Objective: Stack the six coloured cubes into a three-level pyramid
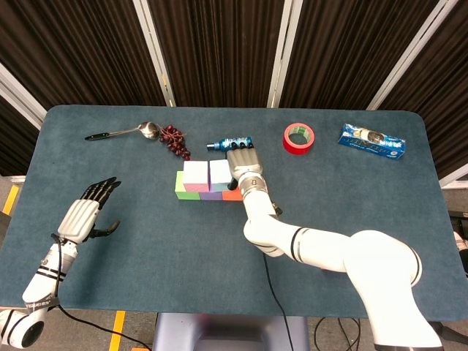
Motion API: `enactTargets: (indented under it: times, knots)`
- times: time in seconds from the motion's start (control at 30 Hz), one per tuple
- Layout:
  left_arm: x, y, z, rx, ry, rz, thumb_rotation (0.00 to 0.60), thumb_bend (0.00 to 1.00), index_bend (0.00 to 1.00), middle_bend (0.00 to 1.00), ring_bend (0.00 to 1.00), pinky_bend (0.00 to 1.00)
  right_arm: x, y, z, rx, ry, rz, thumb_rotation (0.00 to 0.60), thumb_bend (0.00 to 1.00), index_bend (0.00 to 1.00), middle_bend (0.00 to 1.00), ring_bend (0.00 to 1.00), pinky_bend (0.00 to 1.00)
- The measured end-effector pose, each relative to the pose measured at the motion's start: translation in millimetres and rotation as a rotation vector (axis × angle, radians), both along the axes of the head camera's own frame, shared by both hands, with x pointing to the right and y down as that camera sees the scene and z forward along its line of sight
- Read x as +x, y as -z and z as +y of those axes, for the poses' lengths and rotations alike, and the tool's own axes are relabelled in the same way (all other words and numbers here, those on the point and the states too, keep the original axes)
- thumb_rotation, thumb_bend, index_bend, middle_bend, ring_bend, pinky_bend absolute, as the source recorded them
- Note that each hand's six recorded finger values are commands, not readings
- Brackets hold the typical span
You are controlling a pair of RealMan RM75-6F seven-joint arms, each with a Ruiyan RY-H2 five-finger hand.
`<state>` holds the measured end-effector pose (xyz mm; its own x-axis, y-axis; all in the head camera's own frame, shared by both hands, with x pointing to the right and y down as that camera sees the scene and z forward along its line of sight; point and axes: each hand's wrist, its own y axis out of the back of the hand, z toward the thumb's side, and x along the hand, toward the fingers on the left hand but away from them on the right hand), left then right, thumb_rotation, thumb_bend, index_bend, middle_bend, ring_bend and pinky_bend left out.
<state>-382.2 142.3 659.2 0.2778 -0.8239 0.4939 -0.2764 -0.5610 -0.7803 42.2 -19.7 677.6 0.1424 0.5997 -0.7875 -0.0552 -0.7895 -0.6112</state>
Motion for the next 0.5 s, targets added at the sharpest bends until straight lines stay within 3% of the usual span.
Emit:
enactTargets:
  times: [0.5]
  knots:
    - [-3.3,-3.3,1.9,-0.014,0.007,0.012,0.6,0.35,0.0,0.0,0.02,0.09,-4.5,-3.6,1.6,-0.003,-0.004,0.01,0.6,0.34,0.45,0.14,0.0,0.1]
